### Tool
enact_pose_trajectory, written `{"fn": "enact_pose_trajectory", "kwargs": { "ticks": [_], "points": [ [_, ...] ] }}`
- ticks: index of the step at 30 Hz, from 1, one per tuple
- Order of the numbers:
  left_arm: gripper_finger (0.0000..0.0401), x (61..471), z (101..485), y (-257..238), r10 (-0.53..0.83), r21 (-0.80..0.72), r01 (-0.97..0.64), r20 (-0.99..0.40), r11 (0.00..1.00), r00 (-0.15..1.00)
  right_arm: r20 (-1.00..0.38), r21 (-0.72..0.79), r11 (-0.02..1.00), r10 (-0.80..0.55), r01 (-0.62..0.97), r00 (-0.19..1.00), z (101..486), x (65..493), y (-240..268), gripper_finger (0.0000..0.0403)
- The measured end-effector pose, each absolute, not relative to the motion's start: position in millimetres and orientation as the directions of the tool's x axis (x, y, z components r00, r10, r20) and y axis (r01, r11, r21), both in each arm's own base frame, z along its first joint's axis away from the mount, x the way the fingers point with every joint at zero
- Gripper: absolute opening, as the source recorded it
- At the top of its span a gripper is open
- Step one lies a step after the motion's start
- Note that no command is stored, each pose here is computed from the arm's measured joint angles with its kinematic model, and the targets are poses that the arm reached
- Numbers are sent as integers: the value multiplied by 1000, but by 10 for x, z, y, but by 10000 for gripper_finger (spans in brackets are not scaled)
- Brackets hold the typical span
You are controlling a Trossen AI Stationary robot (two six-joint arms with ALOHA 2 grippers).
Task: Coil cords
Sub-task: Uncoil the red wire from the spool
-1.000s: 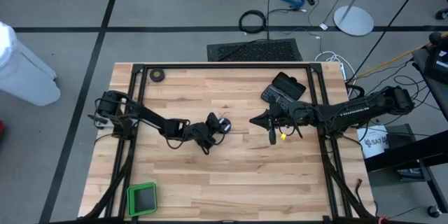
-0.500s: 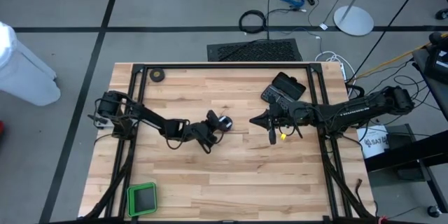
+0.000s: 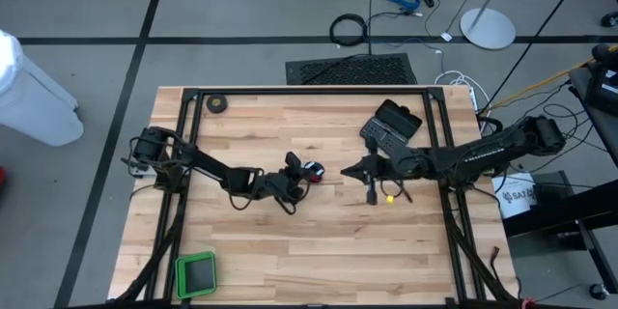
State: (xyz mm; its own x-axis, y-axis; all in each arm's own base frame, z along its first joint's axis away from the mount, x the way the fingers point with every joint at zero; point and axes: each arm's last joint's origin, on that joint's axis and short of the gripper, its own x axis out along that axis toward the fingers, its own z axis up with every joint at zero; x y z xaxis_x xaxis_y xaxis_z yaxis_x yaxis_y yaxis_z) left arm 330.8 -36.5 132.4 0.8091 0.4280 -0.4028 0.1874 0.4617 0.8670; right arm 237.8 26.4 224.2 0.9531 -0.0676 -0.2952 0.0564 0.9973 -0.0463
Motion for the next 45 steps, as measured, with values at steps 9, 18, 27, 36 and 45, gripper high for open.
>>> {"fn": "enact_pose_trajectory", "kwargs": {
  "ticks": [9,18,27,36,45],
  "points": [
    [1,3352,1376,-373,426,841,124,-387,527,818,-536,-165,979,-188,116,823,2165,2890,349,66],
    [0,3352,1466,-394,362,708,15,-379,706,852,-526,-333,937,-277,105,804,2105,2947,475,137],
    [0,3234,1881,-381,340,618,-81,-313,782,887,-513,-334,933,-300,135,804,2116,2957,444,161],
    [0,3153,2078,-377,307,587,-87,-285,805,908,-441,-357,923,-300,142,846,2191,3003,447,132],
    [0,3150,2063,-382,281,562,-67,-303,825,911,-424,-374,919,-292,128,857,2210,3014,447,87]
  ]
}}
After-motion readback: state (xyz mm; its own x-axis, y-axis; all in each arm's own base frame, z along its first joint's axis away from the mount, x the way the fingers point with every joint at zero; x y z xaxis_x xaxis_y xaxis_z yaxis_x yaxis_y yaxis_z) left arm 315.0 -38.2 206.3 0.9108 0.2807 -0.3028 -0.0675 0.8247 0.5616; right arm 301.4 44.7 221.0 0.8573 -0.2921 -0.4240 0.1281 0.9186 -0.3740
